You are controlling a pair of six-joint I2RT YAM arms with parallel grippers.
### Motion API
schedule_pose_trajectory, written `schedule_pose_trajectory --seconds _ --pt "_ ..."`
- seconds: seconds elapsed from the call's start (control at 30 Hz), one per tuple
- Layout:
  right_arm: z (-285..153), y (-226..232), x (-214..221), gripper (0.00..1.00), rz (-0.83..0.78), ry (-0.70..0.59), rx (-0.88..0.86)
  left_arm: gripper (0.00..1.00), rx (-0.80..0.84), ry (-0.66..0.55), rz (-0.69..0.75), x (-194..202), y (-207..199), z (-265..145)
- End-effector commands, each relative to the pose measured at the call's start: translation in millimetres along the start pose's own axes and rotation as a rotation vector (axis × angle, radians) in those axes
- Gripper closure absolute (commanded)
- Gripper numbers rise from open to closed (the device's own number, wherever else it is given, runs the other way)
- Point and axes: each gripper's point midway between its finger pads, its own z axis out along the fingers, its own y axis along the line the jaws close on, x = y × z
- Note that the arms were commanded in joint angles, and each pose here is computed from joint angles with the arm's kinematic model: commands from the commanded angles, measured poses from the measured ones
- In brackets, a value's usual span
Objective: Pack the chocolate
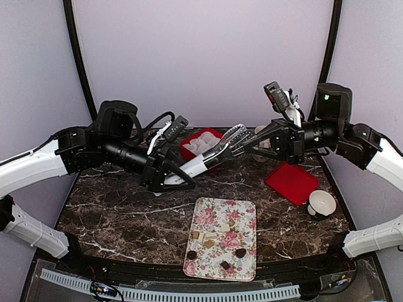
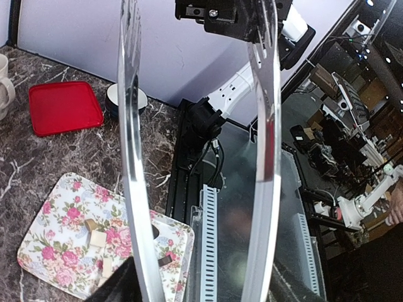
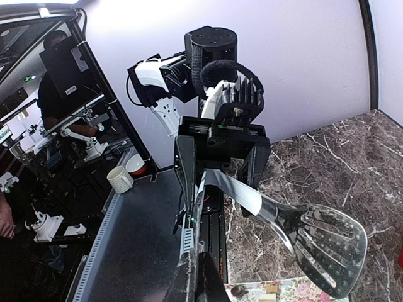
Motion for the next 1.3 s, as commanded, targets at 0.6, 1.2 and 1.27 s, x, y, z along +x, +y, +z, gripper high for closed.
schedule_pose_trajectory --seconds 0.6,1.2,1.27 --pt "-58.2 -81.8 -19.7 0.17 0.085 -0.141 0.461 0.67 -0.168 -0.038 -0.167 10.3 36.7 -21.8" --pt "-97.6 -135.8 79.0 0.04 0.387 -0.075 0.750 0.65 -0.523 0.288 -0.076 91.3 82.5 -56.4" --pt "-100.9 -136.2 85.2 0.04 0.404 -0.079 0.767 0.64 -0.540 0.347 -0.067 103.3 84.5 -55.7"
